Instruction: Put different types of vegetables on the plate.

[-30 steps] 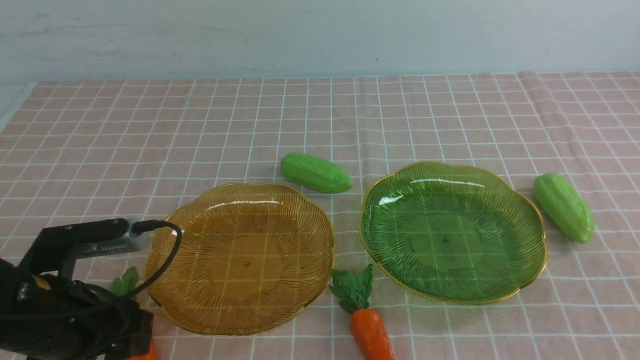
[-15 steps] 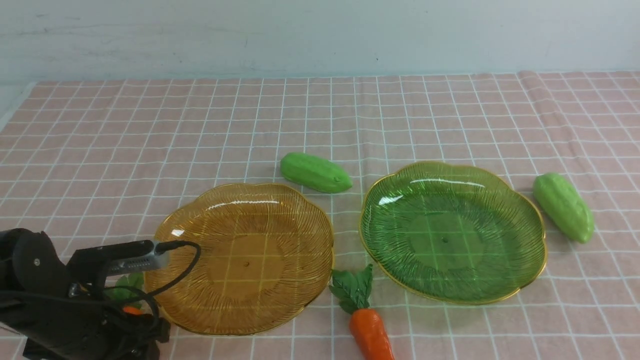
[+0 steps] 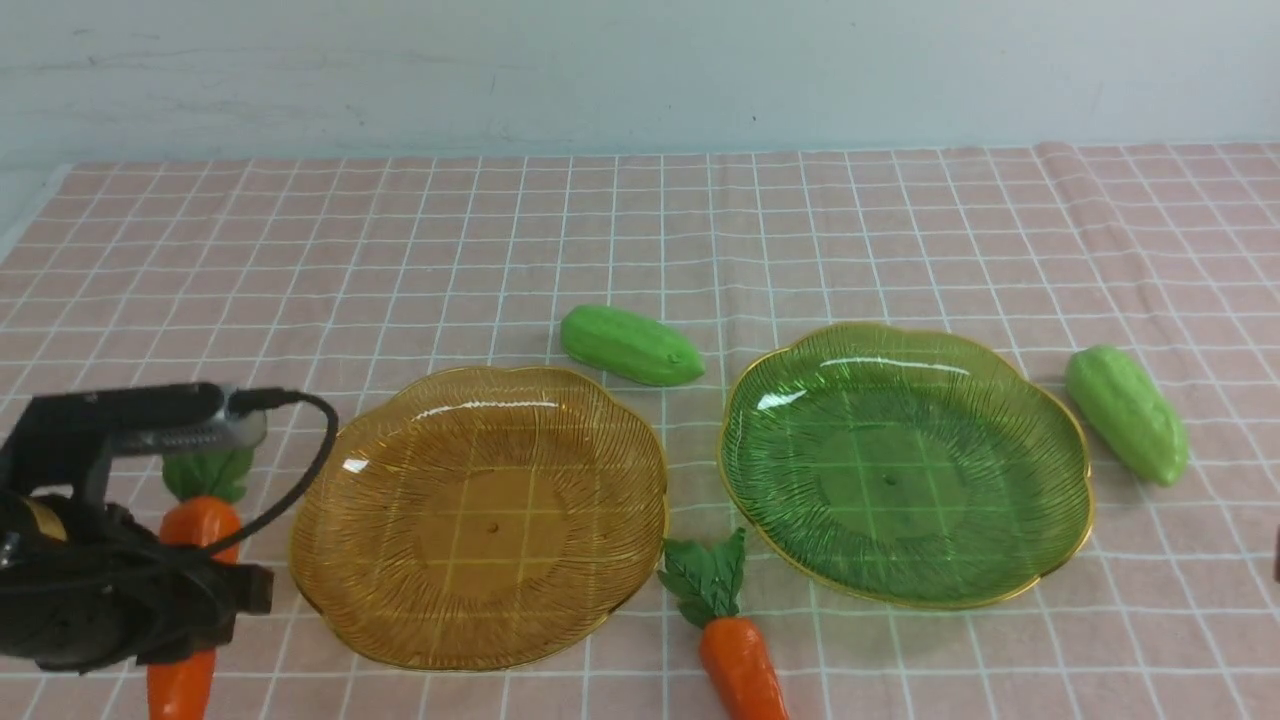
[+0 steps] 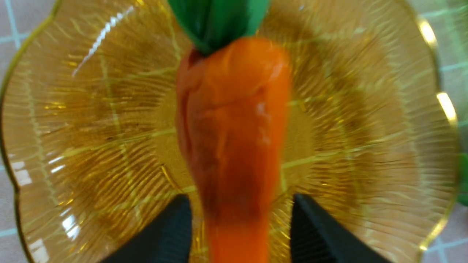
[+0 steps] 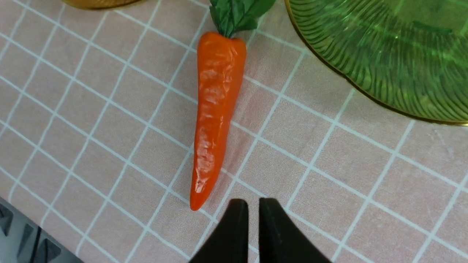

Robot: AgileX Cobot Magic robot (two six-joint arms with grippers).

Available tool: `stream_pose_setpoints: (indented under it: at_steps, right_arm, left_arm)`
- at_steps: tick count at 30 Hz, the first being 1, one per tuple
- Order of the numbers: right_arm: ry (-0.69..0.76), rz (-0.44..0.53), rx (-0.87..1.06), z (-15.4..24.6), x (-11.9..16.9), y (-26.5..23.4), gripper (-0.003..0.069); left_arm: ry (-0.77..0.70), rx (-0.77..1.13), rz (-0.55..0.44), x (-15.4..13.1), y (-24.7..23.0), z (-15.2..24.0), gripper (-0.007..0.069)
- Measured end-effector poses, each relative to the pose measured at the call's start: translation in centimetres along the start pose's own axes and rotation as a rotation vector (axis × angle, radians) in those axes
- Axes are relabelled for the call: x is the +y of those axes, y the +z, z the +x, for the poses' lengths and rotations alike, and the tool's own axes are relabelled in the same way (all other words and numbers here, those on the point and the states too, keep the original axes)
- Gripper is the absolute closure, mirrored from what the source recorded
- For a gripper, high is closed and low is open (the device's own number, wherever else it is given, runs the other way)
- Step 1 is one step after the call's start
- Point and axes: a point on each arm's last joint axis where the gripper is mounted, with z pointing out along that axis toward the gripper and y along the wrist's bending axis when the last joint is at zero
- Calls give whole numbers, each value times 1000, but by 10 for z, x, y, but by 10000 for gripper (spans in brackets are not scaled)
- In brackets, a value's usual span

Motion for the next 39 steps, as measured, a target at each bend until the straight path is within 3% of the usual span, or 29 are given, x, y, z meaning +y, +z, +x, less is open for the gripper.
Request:
stream_pose_setpoints:
  at_steps: [5,7,10,11,13,16,17,20,23,24,31,39]
  right_arm:
    - [-73,18,53,-3,18,31,556]
    - [-108,17,102,-4,28,54,470]
    - [-131,21,150,-4,33,85,330]
    - [-131,29,177,-4,33,99,260]
    - [-124,42,196,-4,30,120,174]
    - [-107,50,214,-3,28,139,143]
    - [-96,47,220,-3,27,147,144]
    - [-78,40,233,-1,26,160,213]
    - [-75,35,246,0,26,162,446]
    - [-76,35,254,1,26,160,471]
    - [-46,17,325,6,31,122,453]
    - [4,-99,74,-30,52,81,453]
  left_arm:
    - [4,46,-35,4,14,1,196]
    - [-11,63,-61,7,17,2,135]
    - [-36,89,-77,7,14,3,141]
    - [-38,103,-81,7,12,3,162]
    - [-31,125,-92,7,2,5,278]
    - [-16,117,-99,6,-20,8,507]
    - [-7,94,-98,5,-33,9,577]
    - [4,36,-91,3,-62,12,621]
    - [8,-4,-85,2,-87,18,629]
    - [8,-10,-84,2,-91,20,629]
    - [12,-27,-83,1,-117,31,629]
    - [16,-83,-73,1,-141,41,629]
